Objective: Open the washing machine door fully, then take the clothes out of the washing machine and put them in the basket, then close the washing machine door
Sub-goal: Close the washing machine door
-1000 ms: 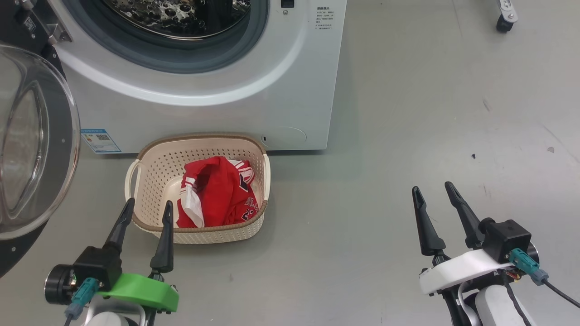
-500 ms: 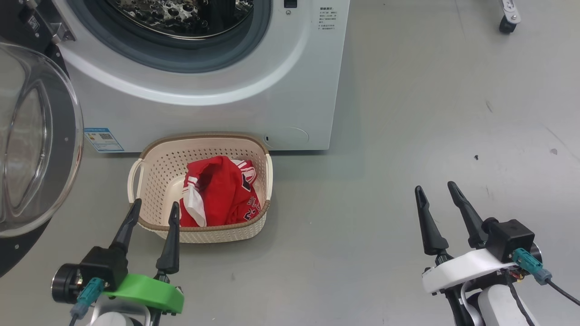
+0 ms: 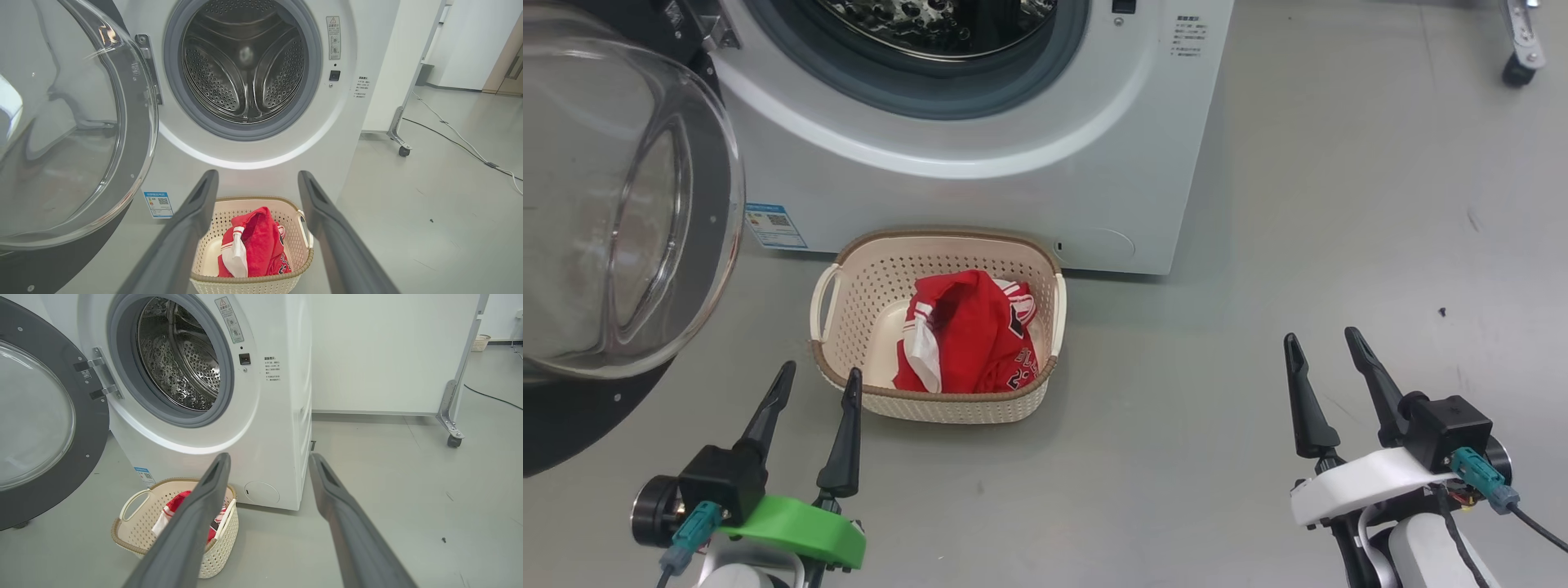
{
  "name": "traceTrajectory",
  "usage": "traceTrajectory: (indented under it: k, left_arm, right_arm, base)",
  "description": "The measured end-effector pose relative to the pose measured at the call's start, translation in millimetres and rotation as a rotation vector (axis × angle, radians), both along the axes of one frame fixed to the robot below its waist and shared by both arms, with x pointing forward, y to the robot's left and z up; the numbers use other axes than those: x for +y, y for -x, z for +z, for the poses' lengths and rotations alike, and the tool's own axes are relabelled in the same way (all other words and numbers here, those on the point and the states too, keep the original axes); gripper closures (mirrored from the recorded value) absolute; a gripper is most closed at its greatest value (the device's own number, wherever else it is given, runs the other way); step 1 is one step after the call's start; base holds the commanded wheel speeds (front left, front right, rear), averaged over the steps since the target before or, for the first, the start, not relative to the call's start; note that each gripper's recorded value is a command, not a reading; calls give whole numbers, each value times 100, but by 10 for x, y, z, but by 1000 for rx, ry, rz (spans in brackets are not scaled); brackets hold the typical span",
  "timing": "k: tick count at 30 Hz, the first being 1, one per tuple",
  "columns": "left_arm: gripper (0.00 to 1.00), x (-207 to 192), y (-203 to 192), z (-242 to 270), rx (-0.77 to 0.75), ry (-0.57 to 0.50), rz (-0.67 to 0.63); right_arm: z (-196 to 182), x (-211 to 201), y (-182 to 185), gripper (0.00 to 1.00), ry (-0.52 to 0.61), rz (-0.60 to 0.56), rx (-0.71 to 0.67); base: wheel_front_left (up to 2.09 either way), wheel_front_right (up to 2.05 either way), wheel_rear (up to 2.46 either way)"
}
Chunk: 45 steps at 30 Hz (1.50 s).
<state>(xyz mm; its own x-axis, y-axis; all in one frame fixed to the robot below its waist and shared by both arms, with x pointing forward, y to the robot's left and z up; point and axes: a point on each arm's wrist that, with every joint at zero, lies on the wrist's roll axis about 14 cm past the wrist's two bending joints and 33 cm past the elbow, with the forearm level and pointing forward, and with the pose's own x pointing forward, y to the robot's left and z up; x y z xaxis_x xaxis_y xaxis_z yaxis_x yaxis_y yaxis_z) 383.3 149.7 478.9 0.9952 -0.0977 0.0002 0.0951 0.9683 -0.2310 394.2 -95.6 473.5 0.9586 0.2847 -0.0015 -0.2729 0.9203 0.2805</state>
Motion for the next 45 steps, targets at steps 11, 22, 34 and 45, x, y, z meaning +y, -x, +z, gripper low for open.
traceTrajectory:
  k: [11,22,34,45]
  left_arm:
    - [0,362,205,10,7,-3,119]
    - [0,751,476,55,5,-8,260]
    - [0,1127,805,165,-22,-18,401]
    - [0,1286,1046,232,-45,-17,474]
  right_arm:
    - [-27,459,-63,0,6,149,-2]
    - [-4,949,-74,0,-8,292,-13]
    - [63,1389,8,0,-22,418,-29]
    - [131,1651,119,0,-30,493,-42]
  base:
    - [0,0,0]
    - [0,0,0]
    - [0,0,0]
    - [0,0,0]
